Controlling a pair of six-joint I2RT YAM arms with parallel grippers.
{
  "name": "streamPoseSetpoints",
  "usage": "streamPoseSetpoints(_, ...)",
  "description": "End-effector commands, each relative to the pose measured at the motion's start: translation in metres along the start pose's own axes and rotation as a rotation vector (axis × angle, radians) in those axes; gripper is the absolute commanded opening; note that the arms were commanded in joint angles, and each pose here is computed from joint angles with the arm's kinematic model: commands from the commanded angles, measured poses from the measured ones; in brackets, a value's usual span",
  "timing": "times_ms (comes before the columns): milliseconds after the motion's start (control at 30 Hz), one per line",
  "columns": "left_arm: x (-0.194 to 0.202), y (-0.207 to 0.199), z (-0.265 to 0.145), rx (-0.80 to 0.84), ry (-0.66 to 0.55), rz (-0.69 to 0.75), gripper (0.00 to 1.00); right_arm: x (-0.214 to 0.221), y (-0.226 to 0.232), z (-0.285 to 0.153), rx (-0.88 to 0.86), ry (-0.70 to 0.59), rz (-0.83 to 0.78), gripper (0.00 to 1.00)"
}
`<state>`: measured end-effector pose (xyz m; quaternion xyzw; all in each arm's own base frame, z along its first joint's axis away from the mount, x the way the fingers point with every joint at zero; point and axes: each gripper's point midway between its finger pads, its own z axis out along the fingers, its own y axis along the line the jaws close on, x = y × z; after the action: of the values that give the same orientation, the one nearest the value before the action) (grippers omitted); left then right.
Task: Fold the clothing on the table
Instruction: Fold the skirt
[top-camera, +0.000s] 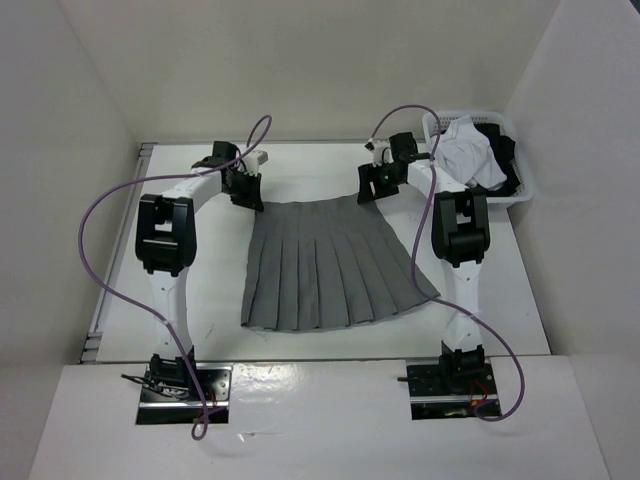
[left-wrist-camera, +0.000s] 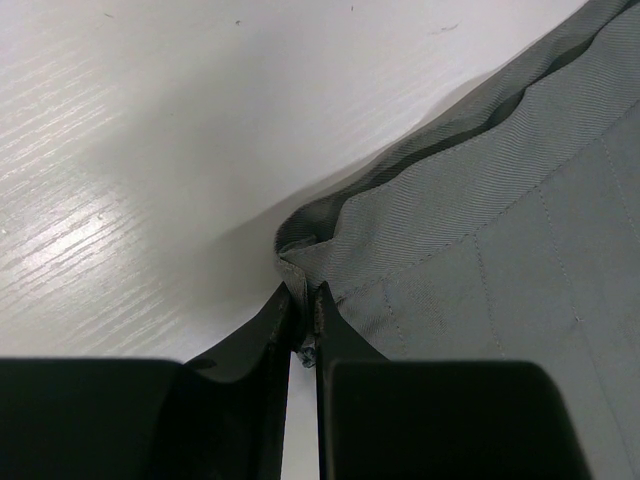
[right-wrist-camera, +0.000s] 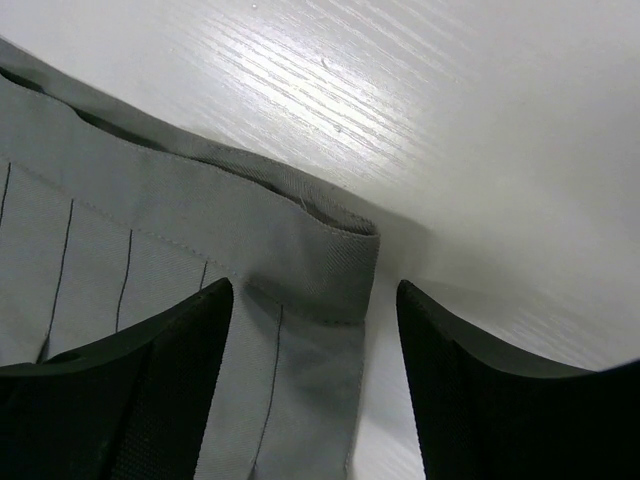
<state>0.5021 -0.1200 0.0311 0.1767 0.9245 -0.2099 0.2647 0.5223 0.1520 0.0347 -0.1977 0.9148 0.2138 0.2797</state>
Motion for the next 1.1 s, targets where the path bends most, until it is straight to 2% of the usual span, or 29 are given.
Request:
streamPoseSetpoints(0,-0.007,-0.017,-0.014,0.025,-0.018,0.047,0.09,-0.020,0.000,0.000,-0.028,-0.055,-0.006,0.70)
streamPoseSetpoints(233,-0.001,-0.023,-0.016,0.030,-0.013,0.071,0.08,-0.020,0.004,0.000,-0.049,-0.058,-0.007,0.65)
streamPoseSetpoints(333,0.000,-0.024,-0.018,0.030,-0.013,0.071,0.08,-0.017,0.004,0.004,-0.060,-0.051,-0.003,0.56)
streamPoseSetpoints(467,0.001,-0.025,-0.020,0.030,-0.013,0.080,0.08,-0.017,-0.001,0.002,-0.054,-0.054,0.004,0.34)
streamPoseSetpoints(633,0.005,-0.023,-0.019,0.023,-0.003,0.076,0.08,-0.006,-0.005,0.002,-0.052,-0.031,0.015,0.17)
streamPoseSetpoints(767,-0.004,-0.018,-0.025,-0.013,-0.019,0.106,0.08,-0.015,-0.005,-0.005,-0.038,-0.055,0.002,0.02)
streamPoseSetpoints(933,-0.034,0.002,-0.025,-0.105,-0.055,0.127,0.08,-0.039,-0.015,-0.014,0.035,-0.108,0.004,0.00)
streamPoseSetpoints(967,-0.060,0.004,-0.032,-0.126,-0.108,0.149,0.08,-0.053,-0.016,-0.020,0.050,-0.138,-0.010,0.00)
streamPoseSetpoints(1033,-0.074,0.010,-0.029,-0.147,-0.121,0.142,0.07,-0.061,-0.025,-0.018,0.095,-0.152,0.016,0.00)
streamPoseSetpoints(1067,-0.079,0.014,-0.028,-0.160,-0.123,0.142,0.07,-0.079,-0.028,-0.027,0.124,-0.194,0.010,0.00)
